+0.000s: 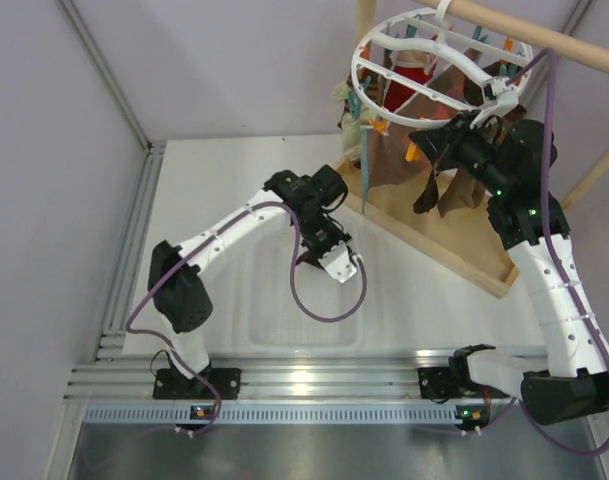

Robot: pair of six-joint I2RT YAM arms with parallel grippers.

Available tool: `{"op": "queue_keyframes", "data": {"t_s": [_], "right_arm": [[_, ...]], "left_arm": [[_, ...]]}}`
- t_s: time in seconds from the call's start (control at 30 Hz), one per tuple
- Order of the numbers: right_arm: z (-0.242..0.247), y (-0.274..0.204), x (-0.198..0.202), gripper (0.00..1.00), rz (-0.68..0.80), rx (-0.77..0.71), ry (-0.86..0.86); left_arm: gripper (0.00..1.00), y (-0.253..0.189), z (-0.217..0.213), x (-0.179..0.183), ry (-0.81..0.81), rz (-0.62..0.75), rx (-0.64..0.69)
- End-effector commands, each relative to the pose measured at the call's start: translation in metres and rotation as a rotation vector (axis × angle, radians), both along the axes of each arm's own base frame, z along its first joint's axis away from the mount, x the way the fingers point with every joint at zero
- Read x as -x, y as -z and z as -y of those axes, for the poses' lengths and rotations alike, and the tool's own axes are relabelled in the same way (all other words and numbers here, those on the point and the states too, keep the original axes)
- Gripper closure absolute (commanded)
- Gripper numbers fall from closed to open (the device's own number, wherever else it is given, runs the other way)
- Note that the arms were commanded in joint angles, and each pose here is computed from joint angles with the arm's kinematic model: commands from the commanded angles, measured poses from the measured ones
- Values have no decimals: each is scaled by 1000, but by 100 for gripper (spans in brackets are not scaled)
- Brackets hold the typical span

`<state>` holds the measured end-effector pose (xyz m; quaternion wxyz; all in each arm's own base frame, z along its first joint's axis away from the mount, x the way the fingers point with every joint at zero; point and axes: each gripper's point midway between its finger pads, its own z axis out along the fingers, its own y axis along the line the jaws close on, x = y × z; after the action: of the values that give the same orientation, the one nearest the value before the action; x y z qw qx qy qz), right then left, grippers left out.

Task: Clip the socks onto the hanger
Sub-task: Pick up the sock from the bin, then clamp the sock onto the hanger.

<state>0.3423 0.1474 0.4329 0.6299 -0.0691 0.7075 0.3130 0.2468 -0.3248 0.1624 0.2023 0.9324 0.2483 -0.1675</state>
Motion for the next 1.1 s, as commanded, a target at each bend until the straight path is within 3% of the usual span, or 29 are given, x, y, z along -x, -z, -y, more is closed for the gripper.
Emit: {"op": "queue_keyframes", "data": {"t_s": [0.0,0.07,0.1,0.17,0.27,0.3,0.33,0.47,0.7,1.07], "right_arm": [[-7,-19,13,100,55,-15,-57],[-9,-20,11,100,54,-29,-62],[-9,-20,11,100,53,-36,-65],[-11,-23,10,100,60,-47,-71],[-13,-27,8,100,63,-70,-82],[-14,-28,9,100,65,-74,-88],[-15,-29,8,100,64,-82,-92],[-18,-36,9,100,69,-114,-108],[-20,-42,10,100,79,-132,-121],[-22,-44,11,100,83,-166,-133]], "left_arm": [[100,-91,11,18,-206,-108,246],[100,-117,14,8,-370,-184,331],[100,-147,26,-3,-400,-164,463],[100,-175,26,-21,-500,-207,581],[100,-223,29,-45,-728,-375,799],[100,-223,27,-45,-766,-401,833],[100,-248,31,-56,-757,-360,958],[100,-277,35,-67,-823,-441,1155],[100,-298,63,-93,-873,-549,1244],[100,-292,93,-75,-789,-556,1299]]}}
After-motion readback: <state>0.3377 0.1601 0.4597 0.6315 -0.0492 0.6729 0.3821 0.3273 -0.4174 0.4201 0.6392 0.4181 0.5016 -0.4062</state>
